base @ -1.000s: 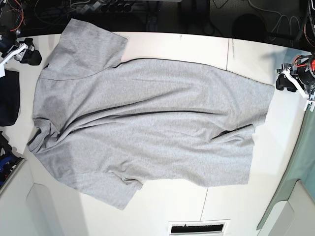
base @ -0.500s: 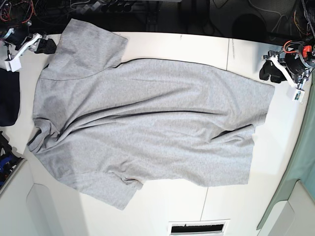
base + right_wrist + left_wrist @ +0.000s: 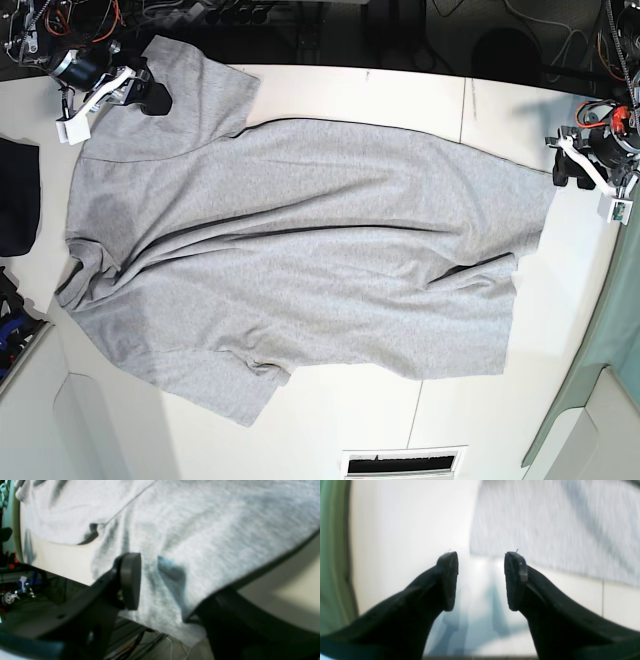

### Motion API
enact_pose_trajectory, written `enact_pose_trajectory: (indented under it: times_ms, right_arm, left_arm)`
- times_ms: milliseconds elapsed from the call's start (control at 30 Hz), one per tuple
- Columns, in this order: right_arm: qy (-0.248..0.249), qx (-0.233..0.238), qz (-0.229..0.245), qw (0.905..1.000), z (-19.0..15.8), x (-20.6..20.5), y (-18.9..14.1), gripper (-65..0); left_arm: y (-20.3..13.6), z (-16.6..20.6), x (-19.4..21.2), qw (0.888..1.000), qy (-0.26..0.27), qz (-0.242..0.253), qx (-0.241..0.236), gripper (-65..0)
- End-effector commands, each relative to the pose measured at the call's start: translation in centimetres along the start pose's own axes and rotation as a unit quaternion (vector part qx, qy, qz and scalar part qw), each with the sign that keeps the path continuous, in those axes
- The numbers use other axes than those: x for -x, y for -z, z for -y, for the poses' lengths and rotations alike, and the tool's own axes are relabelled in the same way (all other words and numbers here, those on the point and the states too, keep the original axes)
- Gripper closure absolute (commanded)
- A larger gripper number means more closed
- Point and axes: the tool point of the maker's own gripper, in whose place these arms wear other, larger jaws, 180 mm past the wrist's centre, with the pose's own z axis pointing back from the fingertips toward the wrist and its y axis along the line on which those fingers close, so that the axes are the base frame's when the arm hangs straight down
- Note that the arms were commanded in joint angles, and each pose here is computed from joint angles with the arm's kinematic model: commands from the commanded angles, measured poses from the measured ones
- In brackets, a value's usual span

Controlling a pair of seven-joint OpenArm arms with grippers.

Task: Layout the t-shirt on the table in an organized manner, then fold the t-shirt properly
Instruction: 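Move both grippers to the shirt's shoulder edge and grasp it, then lift the shoulder edge with both grippers and pull it taut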

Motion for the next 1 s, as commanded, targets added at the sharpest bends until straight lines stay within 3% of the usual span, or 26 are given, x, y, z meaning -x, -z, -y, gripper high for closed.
enact_pose_trajectory:
  times_ms: [0, 133, 300, 400, 500, 667, 833, 900, 967]
  right_arm:
    - [-0.006, 0.004, -0.01, 0.9999, 0.1, 0.3, -0.1, -27.0]
    - [0.0, -0.007, -0.008, 0.9999, -0.6, 0.4, 0.2, -27.0]
    - [0.001, -0.01, -0.006, 0.9999, -0.8, 0.4, 0.4, -27.0]
    - [0.0, -0.01, -0.006, 0.9999, -0.8, 0.3, 0.4, -27.0]
    - [0.0, -0.01, -0.005, 0.9999, -0.8, 0.3, 0.4, -27.0]
    - [0.0, -0.01, -0.005, 0.9999, -0.9, 0.2, 0.5, -27.0]
    - [0.004, -0.016, -0.005, 0.9998, -1.1, 0.2, 0.5, -27.0]
    - [0.006, -0.019, -0.01, 0.9998, -1.2, 0.4, 0.4, -26.9]
    - [0.006, -0.018, -0.011, 0.9998, -1.2, 0.4, 0.4, -25.8]
  left_arm:
    - [0.1, -1.0, -1.6, 1.0, -0.002, 0.019, -0.009, -32.5]
    - [2.1, -2.9, -1.6, 0.999, -0.041, 0.008, -0.021, -32.5]
    - [3.8, -2.4, -1.2, 0.997, -0.071, -0.012, 0.025, -32.5]
    - [4.2, -2.7, -0.1, 0.996, -0.083, -0.026, 0.026, -32.5]
    - [4.2, -1.0, 0.9, 0.993, -0.084, -0.043, 0.076, -32.5]
    - [4.2, -0.7, 1.4, 0.991, -0.087, -0.051, 0.086, -32.5]
    - [3.9, 3.3, 2.3, 0.981, -0.049, -0.073, 0.174, -32.4]
    - [4.0, 4.9, 3.0, 0.976, -0.028, -0.086, 0.197, -27.7]
    - [4.1, 6.0, 3.7, 0.972, -0.014, -0.098, 0.211, -12.8]
